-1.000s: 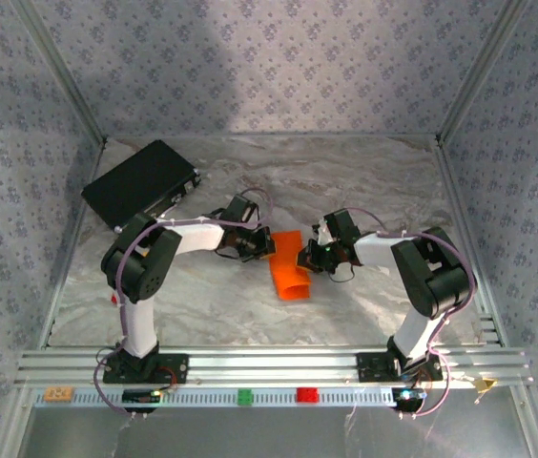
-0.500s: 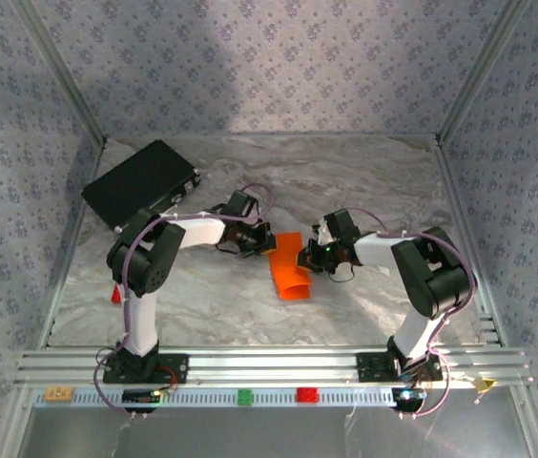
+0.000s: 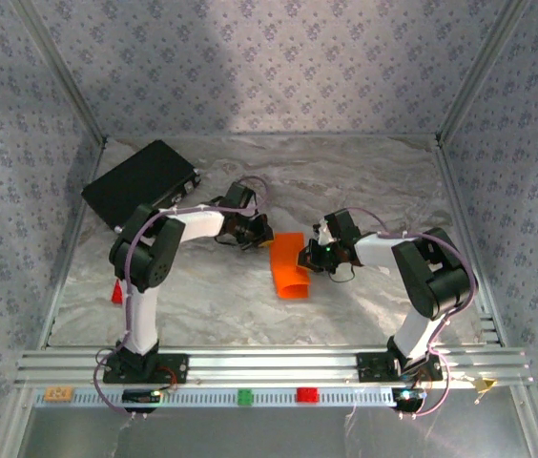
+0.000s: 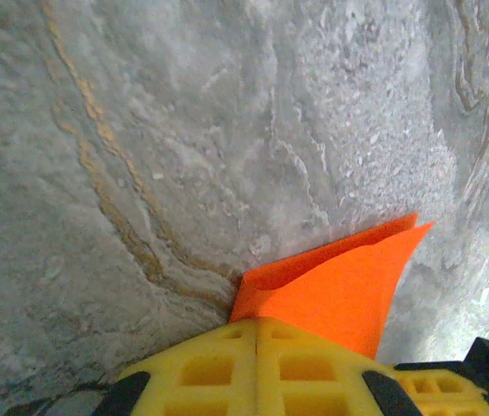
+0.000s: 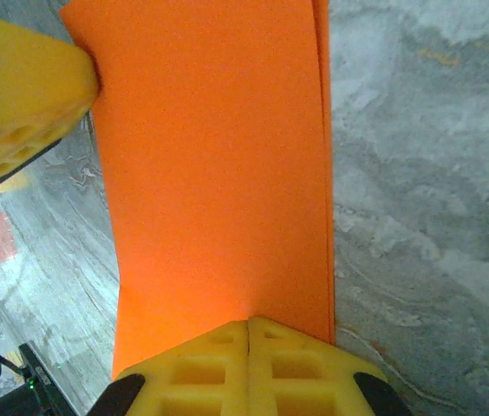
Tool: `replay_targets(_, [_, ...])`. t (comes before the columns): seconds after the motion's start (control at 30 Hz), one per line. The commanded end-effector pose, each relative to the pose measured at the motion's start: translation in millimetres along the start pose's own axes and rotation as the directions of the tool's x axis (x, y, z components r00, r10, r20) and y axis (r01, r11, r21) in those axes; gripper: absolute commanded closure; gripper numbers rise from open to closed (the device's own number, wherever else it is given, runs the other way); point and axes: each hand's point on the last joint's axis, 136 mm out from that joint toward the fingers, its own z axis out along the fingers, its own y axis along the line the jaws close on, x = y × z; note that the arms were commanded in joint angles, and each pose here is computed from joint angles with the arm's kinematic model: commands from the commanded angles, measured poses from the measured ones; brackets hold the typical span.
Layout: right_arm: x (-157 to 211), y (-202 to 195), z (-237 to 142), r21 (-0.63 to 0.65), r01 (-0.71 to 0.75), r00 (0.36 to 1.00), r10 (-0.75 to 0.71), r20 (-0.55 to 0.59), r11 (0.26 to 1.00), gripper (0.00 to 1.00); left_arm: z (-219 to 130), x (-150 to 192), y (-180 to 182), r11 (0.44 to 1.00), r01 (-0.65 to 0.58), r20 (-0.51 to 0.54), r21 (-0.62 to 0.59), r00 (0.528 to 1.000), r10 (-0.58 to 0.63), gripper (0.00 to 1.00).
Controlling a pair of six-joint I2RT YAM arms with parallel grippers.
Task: Fold a paper plane with a square sheet of paper (pick it up from the middle)
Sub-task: First fold the square sheet of paper in half at the center of the table.
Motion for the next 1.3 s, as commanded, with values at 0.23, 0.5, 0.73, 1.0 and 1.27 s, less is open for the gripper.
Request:
replay_targets(0.23, [32.2,-53.9,0.3,0.196,-0.105,0.991,0.118,-0.057,0.975,1.0,0.6,-29.2,26.7,0.988,0.098,0.098,-0.116,0.991,-0.086,1.0])
replay_targets(0.5, [32.7,-54.1,0.4,0.196,-0.105,0.991,0.118,-0.057,0.975,1.0,0.5,-38.3,17.3,0.988,0.124,0.116,-0.092,0.987,-0.113,1.0])
replay_targets(0.73, [31.3,-53.1,0.4,0.195,-0.103,0.992,0.115,-0.053,0.975,1.0,-19.2,-40.4,10.0,0.991,0.096,0.165,-0.094,0.983,-0.08,1.0])
replay_targets(1.0, [29.5,-52.3,-0.4,0.196,-0.104,0.992,0.116,-0.048,0.975,1.0,-33.9,-27.8,-18.3,1.0,0.006,0.161,0.014,0.987,-0.008,1.0])
replay_targets(1.27, [29.3,-52.8,0.2,0.201,-0.107,0.992,0.119,-0.049,0.974,1.0,-14.1,-5.9,-39.3,0.988,-0.069,0.053,0.138,0.997,0.062,1.0])
